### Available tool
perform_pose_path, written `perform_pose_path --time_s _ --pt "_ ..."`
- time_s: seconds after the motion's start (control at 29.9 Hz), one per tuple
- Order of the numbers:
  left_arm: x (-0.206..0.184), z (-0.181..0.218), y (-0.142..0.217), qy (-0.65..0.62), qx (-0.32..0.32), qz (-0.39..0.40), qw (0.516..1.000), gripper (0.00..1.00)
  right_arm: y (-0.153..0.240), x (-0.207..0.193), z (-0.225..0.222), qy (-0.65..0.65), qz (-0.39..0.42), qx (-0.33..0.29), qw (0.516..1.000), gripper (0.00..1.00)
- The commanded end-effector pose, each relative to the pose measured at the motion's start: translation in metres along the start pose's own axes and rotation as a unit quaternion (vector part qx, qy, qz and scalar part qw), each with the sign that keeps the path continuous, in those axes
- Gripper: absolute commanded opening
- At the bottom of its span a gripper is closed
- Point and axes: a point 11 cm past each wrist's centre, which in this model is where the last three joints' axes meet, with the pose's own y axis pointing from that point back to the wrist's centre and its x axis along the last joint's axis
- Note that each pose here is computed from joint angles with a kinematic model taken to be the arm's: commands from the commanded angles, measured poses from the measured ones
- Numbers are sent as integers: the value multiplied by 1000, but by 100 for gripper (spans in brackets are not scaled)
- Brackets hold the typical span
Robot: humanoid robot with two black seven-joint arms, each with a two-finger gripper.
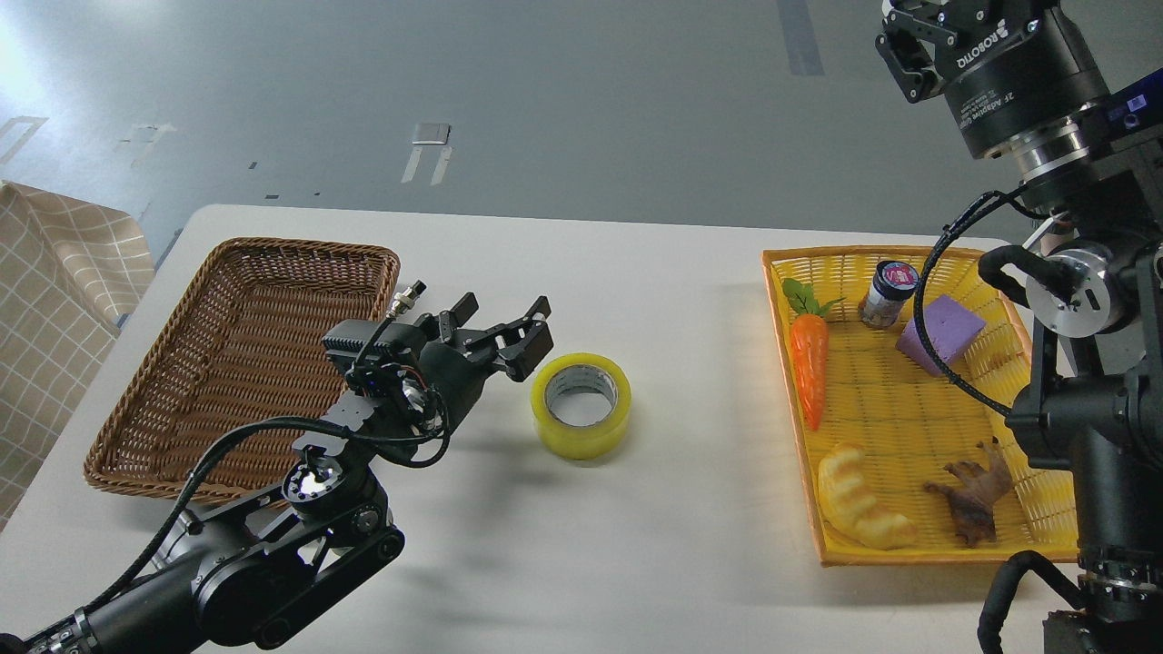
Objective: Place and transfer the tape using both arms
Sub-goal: 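Move the left gripper down toward the tape roll on the table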
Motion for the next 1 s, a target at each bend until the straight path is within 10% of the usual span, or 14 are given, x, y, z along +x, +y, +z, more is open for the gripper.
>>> perform_pose_path --time_s 0.0,0.97 --pt "-5 10 -3 0 -10 -12 1000 98 0 0 0 0 0 -1 1000 100" --pt "-41 18 -16 -53 -13 -64 996 98 3 4 11 -5 6 -14 1000 100"
